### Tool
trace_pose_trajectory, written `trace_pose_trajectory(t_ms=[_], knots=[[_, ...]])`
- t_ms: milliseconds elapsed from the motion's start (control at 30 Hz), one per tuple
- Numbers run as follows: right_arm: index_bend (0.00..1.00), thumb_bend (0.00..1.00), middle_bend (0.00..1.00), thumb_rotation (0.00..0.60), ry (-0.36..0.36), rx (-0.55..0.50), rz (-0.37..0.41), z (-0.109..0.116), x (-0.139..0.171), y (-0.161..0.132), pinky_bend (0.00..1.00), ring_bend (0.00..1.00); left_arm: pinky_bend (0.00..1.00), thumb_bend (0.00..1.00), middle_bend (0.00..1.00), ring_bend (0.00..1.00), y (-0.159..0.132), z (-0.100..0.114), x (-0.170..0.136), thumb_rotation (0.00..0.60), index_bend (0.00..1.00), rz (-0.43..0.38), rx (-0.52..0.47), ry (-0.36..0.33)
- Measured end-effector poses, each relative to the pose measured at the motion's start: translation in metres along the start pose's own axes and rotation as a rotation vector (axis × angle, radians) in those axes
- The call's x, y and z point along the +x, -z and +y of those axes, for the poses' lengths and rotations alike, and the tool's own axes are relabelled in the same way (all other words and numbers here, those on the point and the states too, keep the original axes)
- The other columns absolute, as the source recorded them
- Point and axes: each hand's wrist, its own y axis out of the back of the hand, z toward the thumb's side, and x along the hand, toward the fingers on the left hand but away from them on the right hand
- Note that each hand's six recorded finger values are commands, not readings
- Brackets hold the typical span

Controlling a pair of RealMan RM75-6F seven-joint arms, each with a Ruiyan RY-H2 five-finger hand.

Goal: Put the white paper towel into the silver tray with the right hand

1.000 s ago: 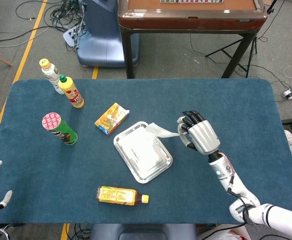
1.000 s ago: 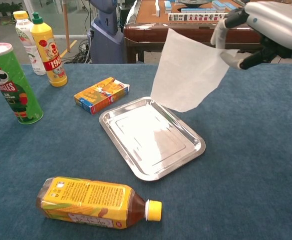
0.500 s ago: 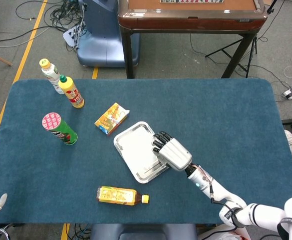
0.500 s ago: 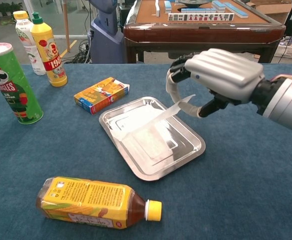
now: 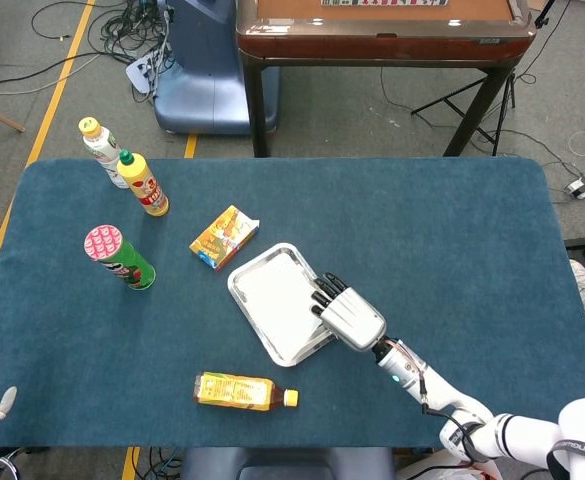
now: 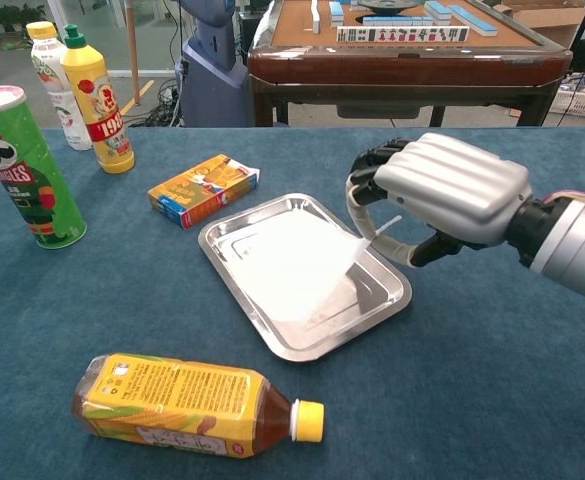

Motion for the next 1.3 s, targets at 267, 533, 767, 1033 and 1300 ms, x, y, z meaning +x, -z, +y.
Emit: trace_pose_trajectory(t_ms=[267,533,767,1033,1300], knots=[[0.60,0.52,0.37,0.600,-0.018,0.004,-0.029,-0.014,-0.005,0.003,0.21,0.18,0.00,0.27,0.00,0.00,0.001,-0.001,0.000,0.600,0.00,-0.004,-0.005,0.001],[0.60,0.52,0.37,0.600,0.001,-0.011,-0.047,-0.023,-0.019,0.000,0.21,0.18,0.00,0.27,0.00,0.00,0.001,0.001,0.000,0.600,0.00,-0.005,-0.005,-0.004],[0.60,0.52,0.37,0.600,0.020,-0.028,-0.063,-0.026,-0.027,-0.002,0.21,0.18,0.00,0.27,0.00,0.00,0.003,0.001,0.000,0.600,0.00,-0.002,-0.004,-0.003],[0.60,0.51,0.37,0.600,0.024,-0.039,-0.088,-0.030,-0.032,-0.005,0.21,0.18,0.00,0.27,0.00,0.00,0.003,0.000,0.000,0.600,0.00,-0.002,-0.004,0.000],[0.60,0.38,0.36,0.600,0.021,-0.058,-0.096,-0.033,-0.035,-0.011,0.20,0.18,0.00,0.27,0.00,0.00,0.006,0.000,-0.002,0.600,0.00,0.008,-0.003,0.000]])
